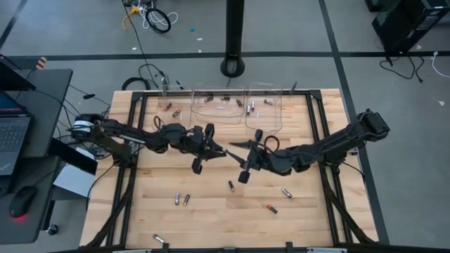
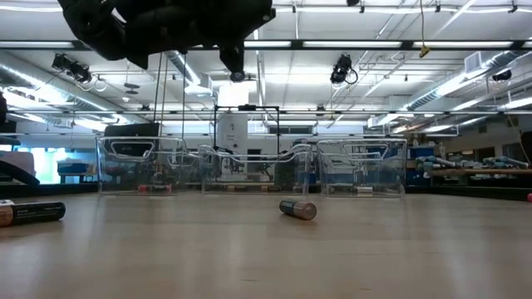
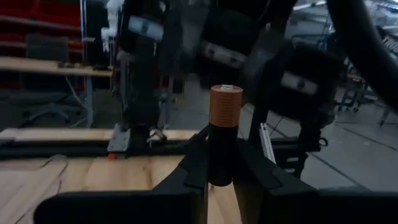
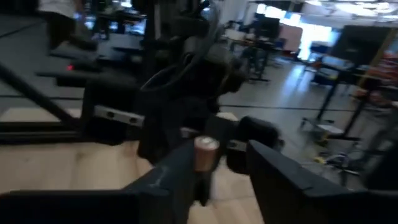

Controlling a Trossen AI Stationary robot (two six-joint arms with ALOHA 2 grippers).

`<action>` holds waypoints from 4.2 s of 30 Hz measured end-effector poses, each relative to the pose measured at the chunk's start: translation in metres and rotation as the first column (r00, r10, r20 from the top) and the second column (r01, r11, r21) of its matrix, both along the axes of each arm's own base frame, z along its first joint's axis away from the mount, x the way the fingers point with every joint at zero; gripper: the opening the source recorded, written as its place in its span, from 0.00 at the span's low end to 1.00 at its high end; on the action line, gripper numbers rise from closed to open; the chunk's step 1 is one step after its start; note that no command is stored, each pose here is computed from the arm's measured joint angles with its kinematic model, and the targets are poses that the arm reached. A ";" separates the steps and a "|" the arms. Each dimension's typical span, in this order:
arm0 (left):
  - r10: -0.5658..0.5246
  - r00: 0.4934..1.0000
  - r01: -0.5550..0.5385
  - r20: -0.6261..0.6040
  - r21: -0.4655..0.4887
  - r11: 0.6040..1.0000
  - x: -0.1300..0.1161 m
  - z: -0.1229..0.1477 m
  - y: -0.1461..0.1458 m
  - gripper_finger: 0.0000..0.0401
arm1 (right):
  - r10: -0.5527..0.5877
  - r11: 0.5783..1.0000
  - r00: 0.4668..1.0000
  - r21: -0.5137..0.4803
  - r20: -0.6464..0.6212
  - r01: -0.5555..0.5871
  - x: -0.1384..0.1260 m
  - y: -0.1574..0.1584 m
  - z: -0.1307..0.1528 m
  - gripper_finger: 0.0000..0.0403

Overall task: Sort batteries
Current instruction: Put the black battery into the middle transparent bin, then adjust the middle transparent bin

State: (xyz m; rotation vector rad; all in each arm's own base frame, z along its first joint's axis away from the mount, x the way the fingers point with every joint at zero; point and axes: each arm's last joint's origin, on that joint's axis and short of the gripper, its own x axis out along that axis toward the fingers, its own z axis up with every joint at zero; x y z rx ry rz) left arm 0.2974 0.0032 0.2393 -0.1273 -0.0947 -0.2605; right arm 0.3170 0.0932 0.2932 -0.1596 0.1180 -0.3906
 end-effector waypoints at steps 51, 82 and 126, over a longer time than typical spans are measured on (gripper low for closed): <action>0.097 0.035 -0.704 -0.995 0.044 0.708 0.055 -0.051 0.286 0.14 | -0.146 0.970 0.901 0.117 -0.409 0.211 -0.048 0.011 -0.066 0.02; 0.139 -0.017 -0.705 -0.990 0.110 0.701 0.052 -0.064 0.298 0.28 | -0.131 0.970 0.903 0.133 -0.409 0.201 -0.047 0.011 -0.066 0.03; 0.320 0.314 -0.041 -0.894 0.324 0.945 0.051 0.015 0.196 0.08 | -0.011 0.974 0.884 0.193 -0.468 0.115 -0.070 0.043 -0.072 0.03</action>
